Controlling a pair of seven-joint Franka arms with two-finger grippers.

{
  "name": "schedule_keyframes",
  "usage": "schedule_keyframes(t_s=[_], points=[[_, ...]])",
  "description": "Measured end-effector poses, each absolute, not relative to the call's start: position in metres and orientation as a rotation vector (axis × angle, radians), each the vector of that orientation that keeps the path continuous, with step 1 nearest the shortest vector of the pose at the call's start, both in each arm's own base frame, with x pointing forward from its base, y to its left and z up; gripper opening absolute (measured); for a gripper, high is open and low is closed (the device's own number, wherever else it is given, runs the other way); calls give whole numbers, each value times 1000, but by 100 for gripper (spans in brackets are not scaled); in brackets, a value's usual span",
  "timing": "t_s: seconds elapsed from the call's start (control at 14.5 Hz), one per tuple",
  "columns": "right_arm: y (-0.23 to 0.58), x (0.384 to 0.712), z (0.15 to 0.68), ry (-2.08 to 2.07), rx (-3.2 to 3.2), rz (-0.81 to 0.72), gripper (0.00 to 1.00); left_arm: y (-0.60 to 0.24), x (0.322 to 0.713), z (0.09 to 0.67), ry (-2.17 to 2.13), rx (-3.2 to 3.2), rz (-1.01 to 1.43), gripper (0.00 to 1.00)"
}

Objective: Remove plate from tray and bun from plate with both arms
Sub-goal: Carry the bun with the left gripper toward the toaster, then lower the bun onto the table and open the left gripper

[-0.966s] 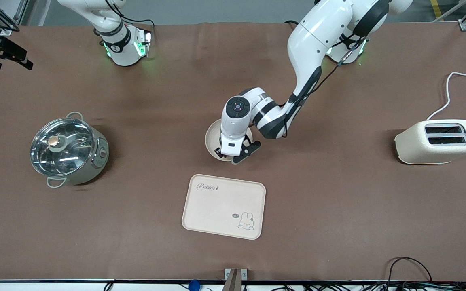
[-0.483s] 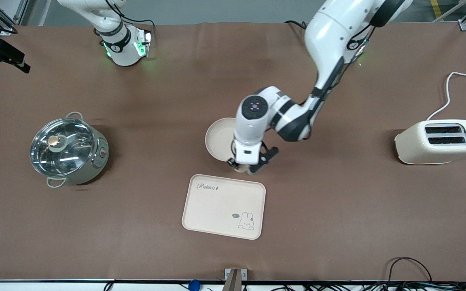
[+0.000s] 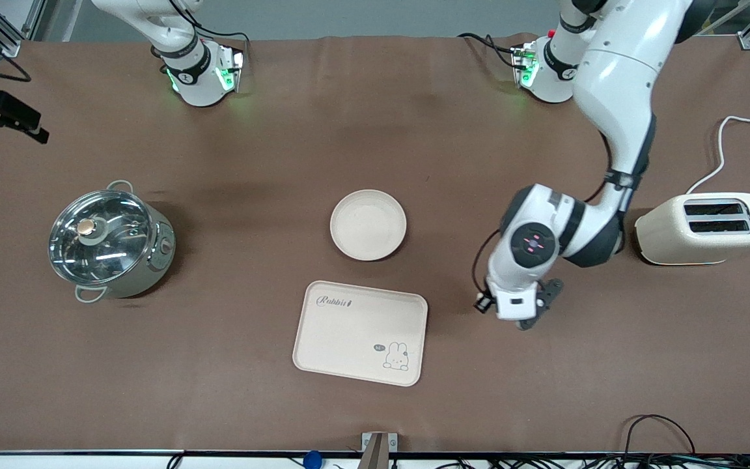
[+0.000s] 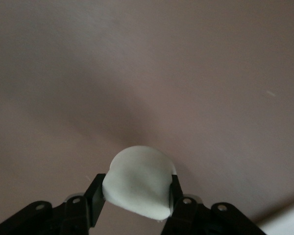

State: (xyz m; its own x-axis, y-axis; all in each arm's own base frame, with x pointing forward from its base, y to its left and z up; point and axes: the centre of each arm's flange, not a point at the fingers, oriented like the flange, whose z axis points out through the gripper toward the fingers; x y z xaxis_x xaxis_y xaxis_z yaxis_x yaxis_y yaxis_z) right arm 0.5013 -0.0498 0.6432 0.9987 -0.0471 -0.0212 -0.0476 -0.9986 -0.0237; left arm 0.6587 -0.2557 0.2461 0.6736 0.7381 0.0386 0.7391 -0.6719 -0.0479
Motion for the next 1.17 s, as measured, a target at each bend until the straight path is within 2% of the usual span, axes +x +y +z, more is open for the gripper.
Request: schedule_keyframes(t_s=[0.21,0.76,0.83,1.1,1.17], points=[[-59,518,645,100,-3121,5,100,-211,659,220,-1277,-2764,44,57],[-77,524,645,152,-3122,-42,100,-140,657,193,-1265,-2727,135,60],[-77,526,643,152,-3122,-37,100,-139,656,192,-1265,-2725,138,64],[-77,526,642,153,-3122,-32,100,-144,661,213,-1268,-2751,95,100],[-76,526,642,151,-3122,-33,100,-146,664,232,-1249,-2775,63,100]])
